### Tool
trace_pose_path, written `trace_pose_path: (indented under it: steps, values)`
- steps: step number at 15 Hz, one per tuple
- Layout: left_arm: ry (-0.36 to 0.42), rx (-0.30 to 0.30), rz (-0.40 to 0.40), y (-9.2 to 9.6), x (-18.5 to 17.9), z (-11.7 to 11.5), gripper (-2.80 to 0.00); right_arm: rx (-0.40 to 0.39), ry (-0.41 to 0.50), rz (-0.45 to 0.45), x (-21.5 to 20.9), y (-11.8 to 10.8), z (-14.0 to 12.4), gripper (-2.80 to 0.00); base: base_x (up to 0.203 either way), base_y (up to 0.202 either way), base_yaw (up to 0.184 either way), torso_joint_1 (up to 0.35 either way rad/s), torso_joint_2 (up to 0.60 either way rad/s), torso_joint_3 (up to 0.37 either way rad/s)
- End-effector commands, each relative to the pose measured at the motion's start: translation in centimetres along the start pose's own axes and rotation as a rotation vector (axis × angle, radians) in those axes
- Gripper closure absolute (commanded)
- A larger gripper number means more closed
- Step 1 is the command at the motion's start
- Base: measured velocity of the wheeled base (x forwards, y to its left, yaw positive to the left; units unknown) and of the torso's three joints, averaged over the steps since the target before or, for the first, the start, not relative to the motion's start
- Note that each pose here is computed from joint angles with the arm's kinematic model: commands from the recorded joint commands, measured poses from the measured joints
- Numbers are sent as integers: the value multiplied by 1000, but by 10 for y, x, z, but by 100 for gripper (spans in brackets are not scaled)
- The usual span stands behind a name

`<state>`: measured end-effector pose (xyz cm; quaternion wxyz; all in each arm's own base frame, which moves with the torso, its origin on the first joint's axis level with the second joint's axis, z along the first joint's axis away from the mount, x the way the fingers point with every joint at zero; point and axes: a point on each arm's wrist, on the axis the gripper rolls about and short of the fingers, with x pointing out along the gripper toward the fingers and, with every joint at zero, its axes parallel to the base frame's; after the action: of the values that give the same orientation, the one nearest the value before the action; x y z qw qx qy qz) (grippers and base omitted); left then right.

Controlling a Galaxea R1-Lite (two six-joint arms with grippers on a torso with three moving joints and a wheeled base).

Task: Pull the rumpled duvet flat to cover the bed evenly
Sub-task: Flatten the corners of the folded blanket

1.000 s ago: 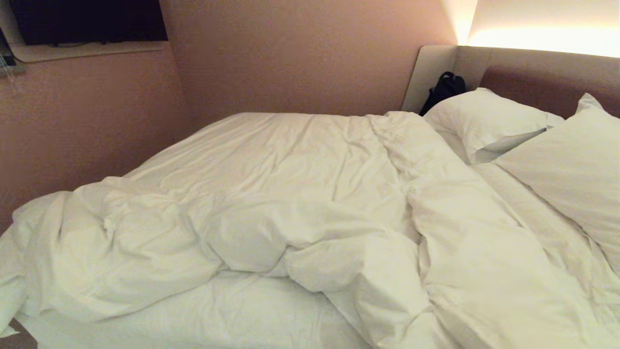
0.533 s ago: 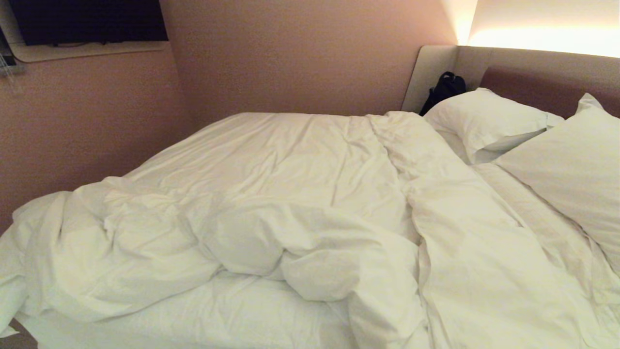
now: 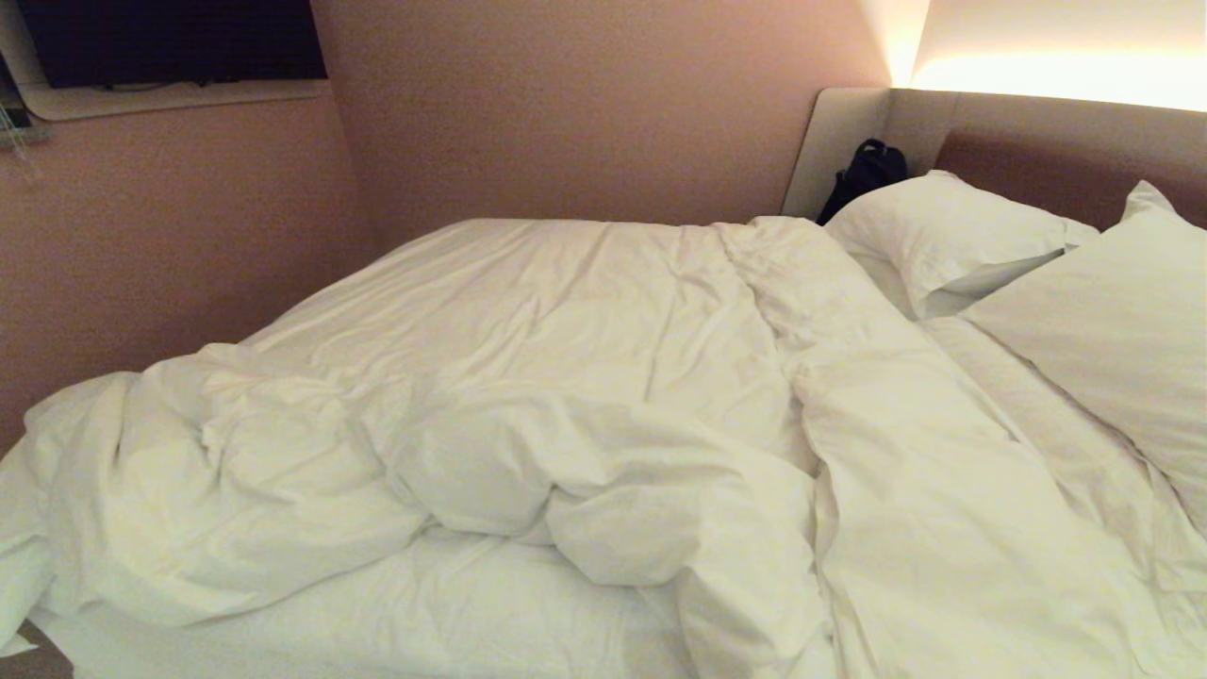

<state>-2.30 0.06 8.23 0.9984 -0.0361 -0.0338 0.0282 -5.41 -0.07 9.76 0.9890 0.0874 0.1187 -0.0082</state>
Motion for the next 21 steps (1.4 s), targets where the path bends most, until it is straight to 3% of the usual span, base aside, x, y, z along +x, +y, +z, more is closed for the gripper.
trace_pose_path:
  steps: [1, 5, 9, 14, 18, 21]
  values:
    - [-1, -1, 1, 0, 0, 0, 0, 0, -18, 8, 4, 0, -1, 0, 0, 0, 0, 0, 0, 0]
    - [-1, -1, 1, 0, 0, 0, 0, -3, 14, 34, 5, 3, 11, 0, 0, 0, 0, 0, 0, 0]
    - [0, -1, 1, 0, 0, 0, 0, 2, 205, -5, 31, 10, 53, 0, 0, 0, 0, 0, 0, 0]
    - [0, -1, 1, 0, 0, 0, 0, 12, 417, -49, 103, 19, 97, 0, 0, 0, 0, 0, 0, 0]
    - [0, -1, 1, 0, 0, 0, 0, 51, 615, -96, 159, 18, 91, 0, 0, 0, 0, 0, 0, 0]
    - [-1, -1, 1, 0, 0, 0, 0, 84, 794, -145, 181, 14, 65, 0, 0, 0, 0, 0, 0, 0]
